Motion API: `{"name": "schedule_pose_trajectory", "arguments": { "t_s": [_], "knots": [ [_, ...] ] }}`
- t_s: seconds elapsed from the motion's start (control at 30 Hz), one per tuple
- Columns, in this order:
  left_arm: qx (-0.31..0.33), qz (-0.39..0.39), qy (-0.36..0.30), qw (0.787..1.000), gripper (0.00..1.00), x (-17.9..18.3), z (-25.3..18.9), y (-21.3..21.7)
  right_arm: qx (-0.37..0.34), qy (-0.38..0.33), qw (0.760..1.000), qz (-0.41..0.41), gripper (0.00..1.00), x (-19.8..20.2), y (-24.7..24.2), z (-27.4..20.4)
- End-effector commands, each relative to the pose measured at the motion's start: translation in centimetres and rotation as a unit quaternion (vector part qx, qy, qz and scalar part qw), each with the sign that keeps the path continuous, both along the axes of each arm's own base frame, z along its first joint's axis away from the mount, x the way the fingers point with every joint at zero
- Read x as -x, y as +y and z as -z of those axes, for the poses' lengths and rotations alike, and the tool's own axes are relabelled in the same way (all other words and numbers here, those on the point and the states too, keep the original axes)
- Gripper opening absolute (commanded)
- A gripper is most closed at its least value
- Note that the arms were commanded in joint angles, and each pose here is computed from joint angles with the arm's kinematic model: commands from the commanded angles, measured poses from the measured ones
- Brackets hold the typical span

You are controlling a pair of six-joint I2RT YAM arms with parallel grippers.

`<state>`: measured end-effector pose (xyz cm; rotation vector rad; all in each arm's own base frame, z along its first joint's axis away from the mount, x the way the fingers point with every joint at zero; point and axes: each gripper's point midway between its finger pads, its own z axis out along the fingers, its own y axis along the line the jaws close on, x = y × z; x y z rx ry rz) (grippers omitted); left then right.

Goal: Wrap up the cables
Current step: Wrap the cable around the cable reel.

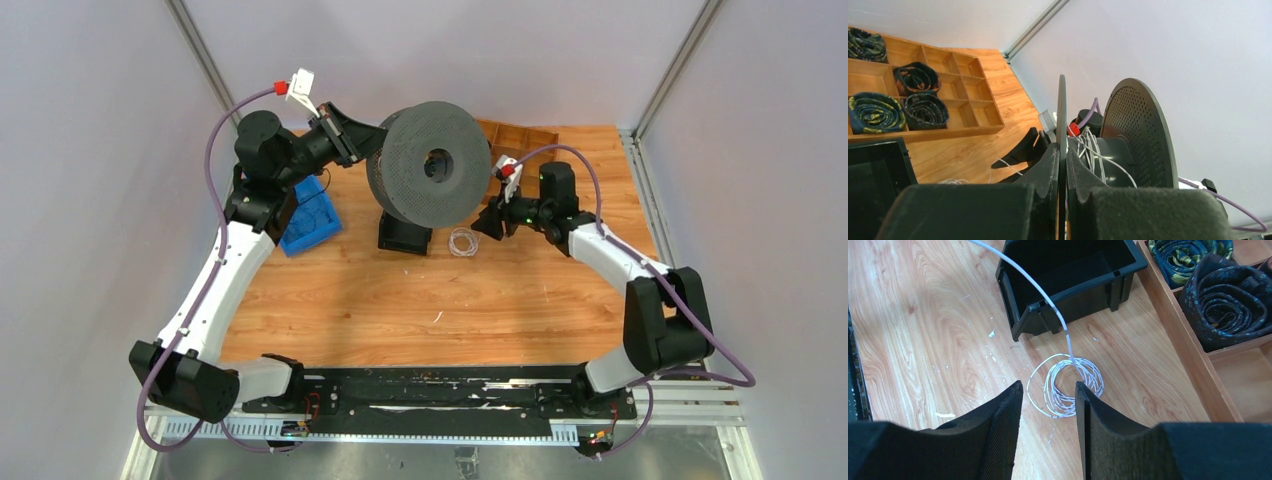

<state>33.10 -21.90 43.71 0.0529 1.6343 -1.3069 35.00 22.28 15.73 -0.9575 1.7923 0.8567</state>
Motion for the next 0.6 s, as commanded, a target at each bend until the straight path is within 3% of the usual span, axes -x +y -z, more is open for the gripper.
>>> {"name": "schedule_pose_trajectory", "arguments": {
  "t_s": [0.0,0.23,0.37,0.43,0.57],
  "knots": [
    [0.020,0.002,-0.035,0.999,0.00,1.0,-2.3,0.5,0.008,-0.037,0.999,-0.026,0.44,1.9,-0.1,-2.0],
    [0.022,0.005,-0.033,0.999,0.00,0.9,-2.3,0.4,0.024,-0.055,0.998,0.004,0.48,2.5,-1.3,-4.2],
    [0.024,0.005,-0.033,0.999,0.00,1.0,-2.4,0.4,0.040,-0.043,0.998,0.024,0.55,0.7,-1.5,-3.3],
    [0.025,0.005,-0.034,0.999,0.00,1.0,-2.4,0.4,0.038,-0.032,0.999,0.023,0.64,-0.1,-1.0,-2.8],
    [0.026,0.006,-0.036,0.999,0.00,1.2,-2.5,0.4,0.027,-0.022,0.999,0.024,0.67,-1.8,-0.3,-2.1]
  ]
}}
